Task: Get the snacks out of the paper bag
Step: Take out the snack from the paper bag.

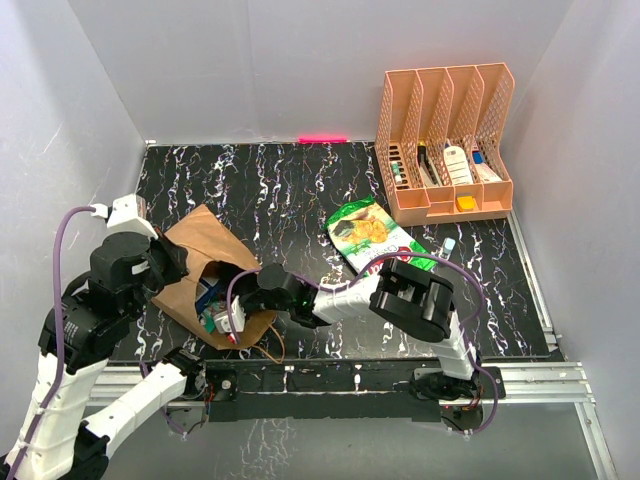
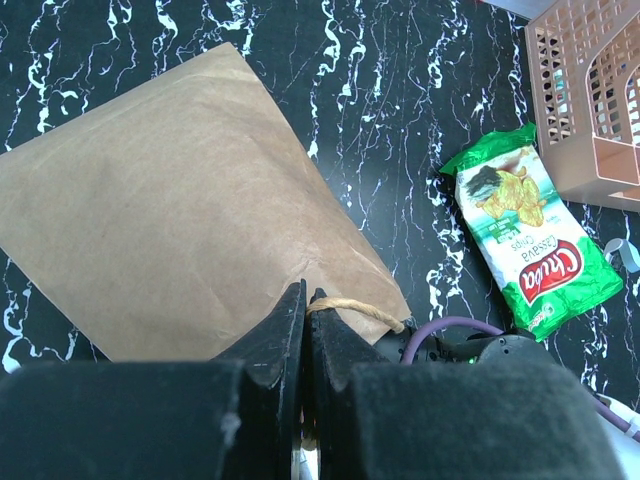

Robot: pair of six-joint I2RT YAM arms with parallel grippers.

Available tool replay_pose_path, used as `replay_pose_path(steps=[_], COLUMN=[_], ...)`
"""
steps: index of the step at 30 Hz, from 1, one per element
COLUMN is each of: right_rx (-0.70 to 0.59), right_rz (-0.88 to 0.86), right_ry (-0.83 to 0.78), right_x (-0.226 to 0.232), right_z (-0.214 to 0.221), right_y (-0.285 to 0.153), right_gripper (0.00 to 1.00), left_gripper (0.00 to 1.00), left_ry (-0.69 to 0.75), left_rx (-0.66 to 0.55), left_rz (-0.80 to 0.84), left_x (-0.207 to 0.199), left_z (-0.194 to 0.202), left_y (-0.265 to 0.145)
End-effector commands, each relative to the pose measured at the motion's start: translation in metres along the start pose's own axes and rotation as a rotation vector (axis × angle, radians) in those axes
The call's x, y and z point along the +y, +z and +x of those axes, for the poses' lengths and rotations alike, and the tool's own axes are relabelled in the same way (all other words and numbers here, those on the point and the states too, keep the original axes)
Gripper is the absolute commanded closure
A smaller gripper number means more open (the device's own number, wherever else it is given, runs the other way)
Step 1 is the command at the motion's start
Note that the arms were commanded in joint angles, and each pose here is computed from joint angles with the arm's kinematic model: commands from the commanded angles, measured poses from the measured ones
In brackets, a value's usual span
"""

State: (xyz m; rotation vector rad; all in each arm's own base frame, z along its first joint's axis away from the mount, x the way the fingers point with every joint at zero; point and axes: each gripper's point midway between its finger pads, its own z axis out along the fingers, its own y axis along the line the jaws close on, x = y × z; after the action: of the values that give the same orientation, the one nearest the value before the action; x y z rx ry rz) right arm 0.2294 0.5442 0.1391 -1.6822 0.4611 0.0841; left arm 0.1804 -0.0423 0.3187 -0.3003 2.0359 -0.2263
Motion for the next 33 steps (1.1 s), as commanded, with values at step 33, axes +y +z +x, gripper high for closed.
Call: replay_pose_path(steps=[33], right_rx=[-0.147], right_rz=[0.142], right_ry=[-0.011], right_x=[-0.053], right_z=[-0.003], right_y=[0.045], right_gripper=[0.47], left_gripper=[1.0], left_ry=[0.044], left_rx=[-0.061], left_rz=[0.062], left_x=[-0.024], left_z=[-0.039], left_y=[-0.004])
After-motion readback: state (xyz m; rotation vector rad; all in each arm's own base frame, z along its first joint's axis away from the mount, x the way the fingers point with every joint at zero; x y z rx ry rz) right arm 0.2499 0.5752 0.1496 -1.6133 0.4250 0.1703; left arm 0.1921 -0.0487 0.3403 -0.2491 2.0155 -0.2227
